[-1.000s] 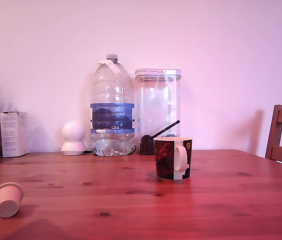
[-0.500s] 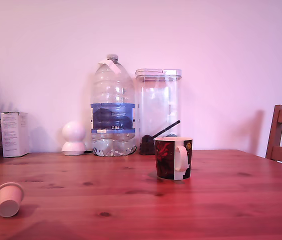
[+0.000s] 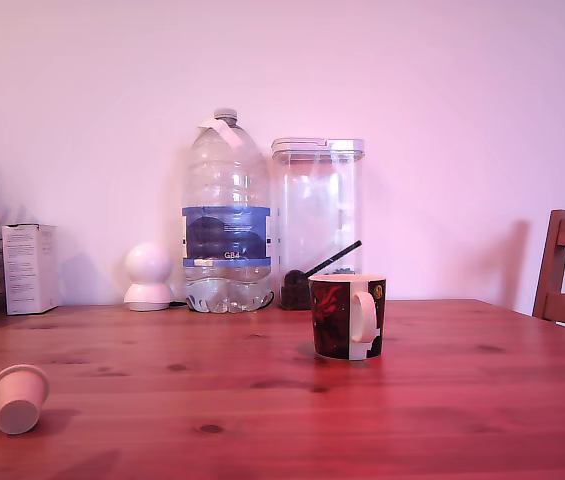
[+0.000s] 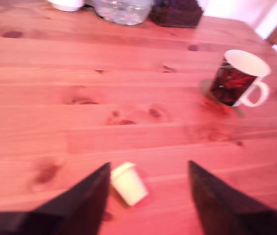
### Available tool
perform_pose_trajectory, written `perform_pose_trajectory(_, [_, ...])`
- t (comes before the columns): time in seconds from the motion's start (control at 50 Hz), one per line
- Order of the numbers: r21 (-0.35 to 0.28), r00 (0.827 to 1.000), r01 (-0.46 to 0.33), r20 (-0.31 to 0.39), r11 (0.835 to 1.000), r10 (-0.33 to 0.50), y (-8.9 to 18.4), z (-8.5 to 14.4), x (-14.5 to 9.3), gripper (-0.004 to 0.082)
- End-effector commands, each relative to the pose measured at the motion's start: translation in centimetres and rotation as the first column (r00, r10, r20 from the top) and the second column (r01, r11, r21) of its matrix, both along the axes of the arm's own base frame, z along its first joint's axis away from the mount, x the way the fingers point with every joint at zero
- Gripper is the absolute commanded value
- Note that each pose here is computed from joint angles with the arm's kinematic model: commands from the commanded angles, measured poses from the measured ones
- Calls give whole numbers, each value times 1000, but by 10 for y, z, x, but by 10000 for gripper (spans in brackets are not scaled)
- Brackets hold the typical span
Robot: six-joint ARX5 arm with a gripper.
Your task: Pick up the coffee capsules from the table one by one and drop them inside the nearest coffee cup
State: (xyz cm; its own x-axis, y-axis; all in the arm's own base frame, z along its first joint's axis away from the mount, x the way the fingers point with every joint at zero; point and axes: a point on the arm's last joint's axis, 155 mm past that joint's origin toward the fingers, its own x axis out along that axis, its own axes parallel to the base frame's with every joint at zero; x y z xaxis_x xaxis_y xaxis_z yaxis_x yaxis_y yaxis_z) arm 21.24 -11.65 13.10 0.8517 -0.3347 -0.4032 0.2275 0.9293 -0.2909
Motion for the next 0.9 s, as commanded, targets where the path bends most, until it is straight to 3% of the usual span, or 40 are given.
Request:
perform_pose_trajectory(0.0, [9,1000,-4,-4,1000,4,0,-9,-1,642])
perform_pose_trajectory(0.52, [-24,997,-72,-12,997,72,2,-50,-1,642])
perform_pose_trajectory(0.88, [-68,995,-86,-55,994,82,-2,-58,-3,642])
